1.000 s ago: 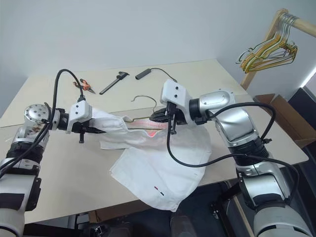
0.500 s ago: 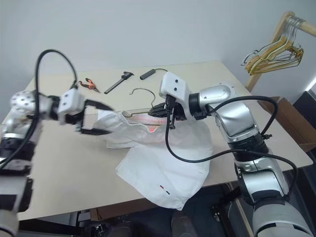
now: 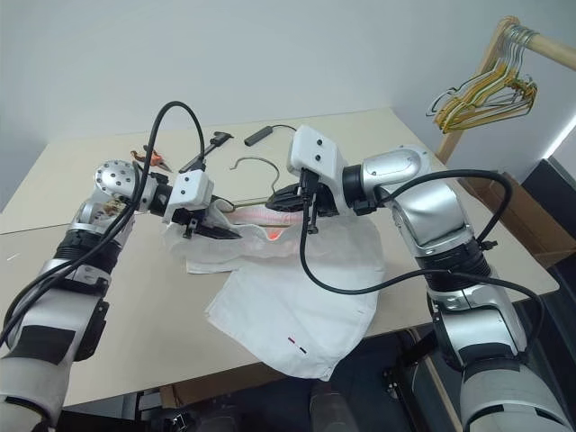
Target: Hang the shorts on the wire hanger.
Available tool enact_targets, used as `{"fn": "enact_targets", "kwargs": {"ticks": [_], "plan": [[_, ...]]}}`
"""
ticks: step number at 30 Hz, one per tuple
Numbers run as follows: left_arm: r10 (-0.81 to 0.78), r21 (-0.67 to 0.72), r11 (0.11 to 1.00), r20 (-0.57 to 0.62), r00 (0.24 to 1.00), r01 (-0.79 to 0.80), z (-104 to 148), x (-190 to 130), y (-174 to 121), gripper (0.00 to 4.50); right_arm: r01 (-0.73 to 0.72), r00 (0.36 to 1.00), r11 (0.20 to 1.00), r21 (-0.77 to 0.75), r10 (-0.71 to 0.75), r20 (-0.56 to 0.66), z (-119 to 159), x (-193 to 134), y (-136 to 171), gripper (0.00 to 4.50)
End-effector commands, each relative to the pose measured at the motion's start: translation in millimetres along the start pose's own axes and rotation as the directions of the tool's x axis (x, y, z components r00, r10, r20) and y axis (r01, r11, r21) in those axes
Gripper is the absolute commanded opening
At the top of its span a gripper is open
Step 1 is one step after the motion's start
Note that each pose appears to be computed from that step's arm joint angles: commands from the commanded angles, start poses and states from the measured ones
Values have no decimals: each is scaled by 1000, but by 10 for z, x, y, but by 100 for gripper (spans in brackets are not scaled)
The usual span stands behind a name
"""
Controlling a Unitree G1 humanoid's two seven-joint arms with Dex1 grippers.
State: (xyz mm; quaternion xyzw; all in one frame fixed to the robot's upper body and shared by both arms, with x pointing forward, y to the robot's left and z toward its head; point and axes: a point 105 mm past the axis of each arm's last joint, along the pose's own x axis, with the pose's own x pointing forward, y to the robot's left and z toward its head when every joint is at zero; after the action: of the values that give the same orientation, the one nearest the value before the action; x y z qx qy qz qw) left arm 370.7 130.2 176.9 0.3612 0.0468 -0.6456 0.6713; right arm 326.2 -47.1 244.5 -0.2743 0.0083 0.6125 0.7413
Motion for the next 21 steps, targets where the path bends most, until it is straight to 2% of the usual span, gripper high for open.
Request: {"fn": "enact_targets", "kwargs": {"ticks": [1, 3, 12, 13, 17, 21], "plan": [[23, 43, 999, 22, 999, -23, 114, -70, 80, 76, 35, 999, 998, -55, -33, 38, 202, -104, -50, 0], [20, 45, 999, 25, 999, -21, 119, -72, 77, 7, 35, 999, 998, -56, -33, 40, 205, -101, -48, 0], [49, 27, 998, 46, 998, -51, 130, -125, 87, 2, 73, 996, 994, -77, -69, 52, 204, -74, -83, 0], [52, 23, 998, 46, 998, -53, 125, -131, 86, 0, 86, 995, 993, -80, -82, 53, 198, -76, -92, 59], [55, 14, 998, 52, 997, -56, 119, -146, 75, 0, 107, 994, 992, -68, -104, 43, 163, -116, -114, 185], [70, 4, 998, 53, 996, -70, 102, -139, 69, 0, 159, 987, 986, -57, -159, 10, 97, -387, -178, 322]]}}
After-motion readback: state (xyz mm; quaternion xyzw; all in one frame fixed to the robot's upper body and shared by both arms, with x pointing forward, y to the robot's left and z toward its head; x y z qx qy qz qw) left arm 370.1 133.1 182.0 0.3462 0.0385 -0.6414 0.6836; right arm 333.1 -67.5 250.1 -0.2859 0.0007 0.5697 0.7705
